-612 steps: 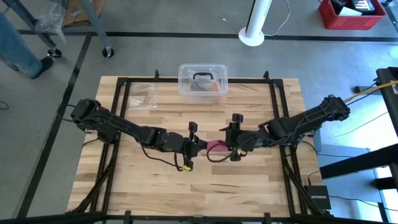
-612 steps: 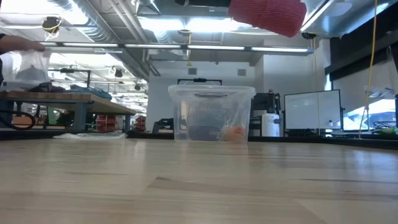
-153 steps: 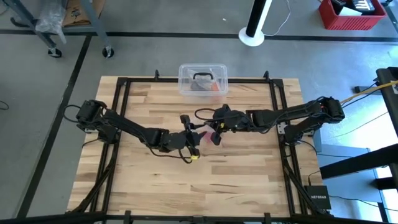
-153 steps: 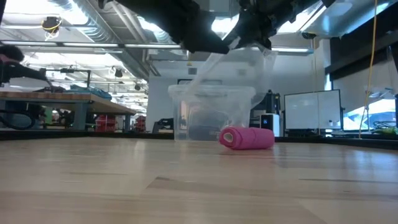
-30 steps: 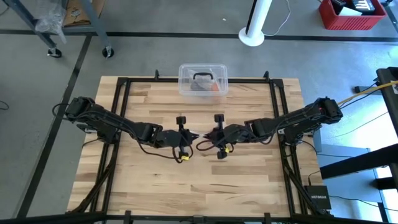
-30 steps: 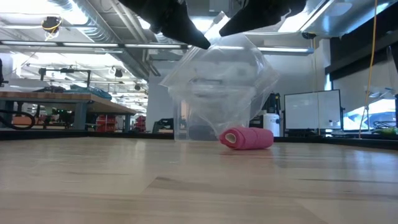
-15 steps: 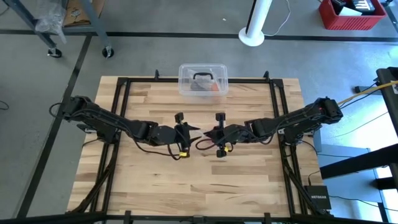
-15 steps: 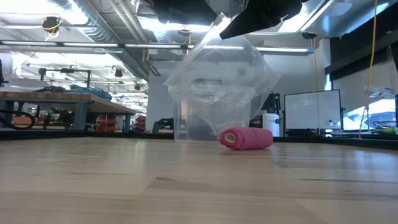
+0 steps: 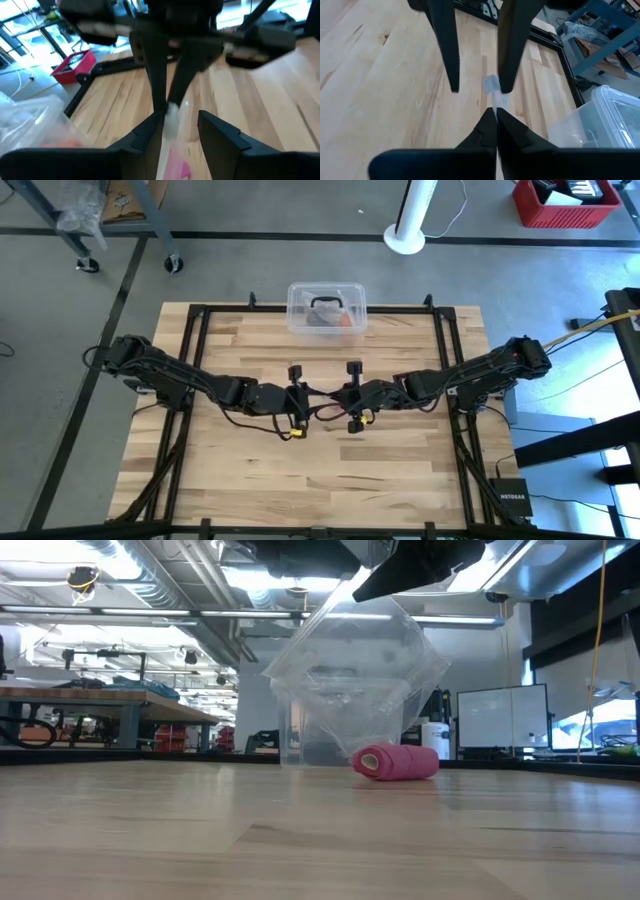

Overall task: Roll bandage
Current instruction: Open the transparent zip lock bag

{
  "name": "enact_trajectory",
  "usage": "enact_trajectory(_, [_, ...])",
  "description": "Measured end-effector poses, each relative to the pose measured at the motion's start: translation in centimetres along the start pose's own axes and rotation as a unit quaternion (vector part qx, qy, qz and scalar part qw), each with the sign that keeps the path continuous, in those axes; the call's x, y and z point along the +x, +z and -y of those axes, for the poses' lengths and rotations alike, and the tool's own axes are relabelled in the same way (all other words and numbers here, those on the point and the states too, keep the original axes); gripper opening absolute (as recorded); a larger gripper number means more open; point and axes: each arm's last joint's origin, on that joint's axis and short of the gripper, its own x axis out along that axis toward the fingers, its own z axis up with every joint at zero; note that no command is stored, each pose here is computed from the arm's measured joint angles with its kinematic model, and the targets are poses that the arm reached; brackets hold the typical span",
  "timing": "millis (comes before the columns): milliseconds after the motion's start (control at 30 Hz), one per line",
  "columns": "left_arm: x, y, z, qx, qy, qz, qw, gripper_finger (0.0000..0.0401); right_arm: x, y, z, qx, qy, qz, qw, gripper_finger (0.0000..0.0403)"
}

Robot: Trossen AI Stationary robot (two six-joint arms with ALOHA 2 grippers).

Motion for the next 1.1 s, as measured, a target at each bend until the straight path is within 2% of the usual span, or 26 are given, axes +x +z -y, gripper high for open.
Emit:
enact_trajectory(567, [0.0,0.0,0.0,0.012,0.002,-0.001,1.0,0.0025,0.0,0.1,0.0,0.001,-0.001,0.003,1.0,0.0002])
enact_trajectory(833, [0.0,-0.1,0.0,0.014,0.002,-0.005,1.0,0.0028,0.0,0.2,0.0,0.014,-0.001,0.003,1.0,0.0002])
enact_trajectory(1100, [0.0,-0.1,0.0,0.016,0.002,-0.009,1.0,0.0032,-0.5,1.4,0.5,0.044,0.016,0.003,0.999,0.0003])
